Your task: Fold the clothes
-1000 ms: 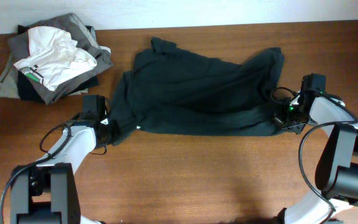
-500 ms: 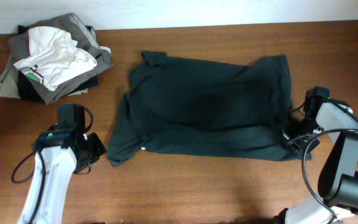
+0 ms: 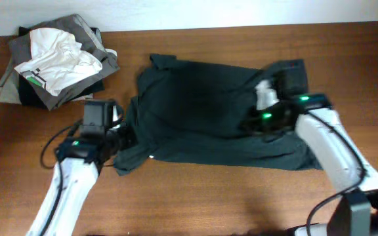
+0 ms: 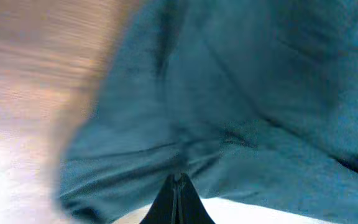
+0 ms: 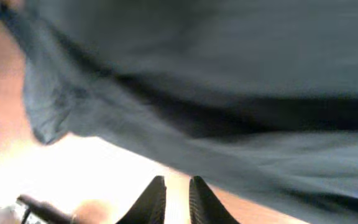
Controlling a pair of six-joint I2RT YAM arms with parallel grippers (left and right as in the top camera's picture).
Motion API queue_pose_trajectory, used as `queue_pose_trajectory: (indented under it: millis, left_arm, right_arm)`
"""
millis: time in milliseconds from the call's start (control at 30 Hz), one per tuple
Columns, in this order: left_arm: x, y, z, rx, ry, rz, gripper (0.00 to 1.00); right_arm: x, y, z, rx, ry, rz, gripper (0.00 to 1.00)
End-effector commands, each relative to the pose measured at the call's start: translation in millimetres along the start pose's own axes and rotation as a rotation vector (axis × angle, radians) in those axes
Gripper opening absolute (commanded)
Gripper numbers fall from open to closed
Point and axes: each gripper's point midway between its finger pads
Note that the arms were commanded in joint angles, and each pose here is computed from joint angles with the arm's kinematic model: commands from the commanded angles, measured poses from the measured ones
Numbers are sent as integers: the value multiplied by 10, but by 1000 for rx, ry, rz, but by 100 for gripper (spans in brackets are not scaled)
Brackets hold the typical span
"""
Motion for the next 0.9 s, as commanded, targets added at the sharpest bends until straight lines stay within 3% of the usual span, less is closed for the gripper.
queue_pose_trajectory:
  millis: [0,100,200,400,767,867]
  left_arm:
    - [-116,-346,-425,-148,122,-14,1]
    - [-242,-379,-768,-173,235,30,1]
    - [-168,-388,-902,-169,245,32,1]
    - [-178,-627,-849,-307,270,47,1]
    - [-475,-657,-1156,-330,397,79,1]
    - [-374,-666,-1220,-355,358,78,2]
  right_arm:
    - [-291,326,-369,23,127,-27,17]
    - [-532,429,-765,6,238,-47,17]
    - [-455,352,-1034,-1,248,-87,14]
    - [-406,210,-1168,-18,266,-153,15]
    - [-66,77,-1146,-17,159,-224,20]
    - [64,59,-1130,-2,118,-231,20]
Point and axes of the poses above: each gripper's point midway between its finger pads, its own z axis back along the fingers, its own y axis along the line the jaws close on, x = y × z, and after that the axes turned 10 degrees about -z, right-handed
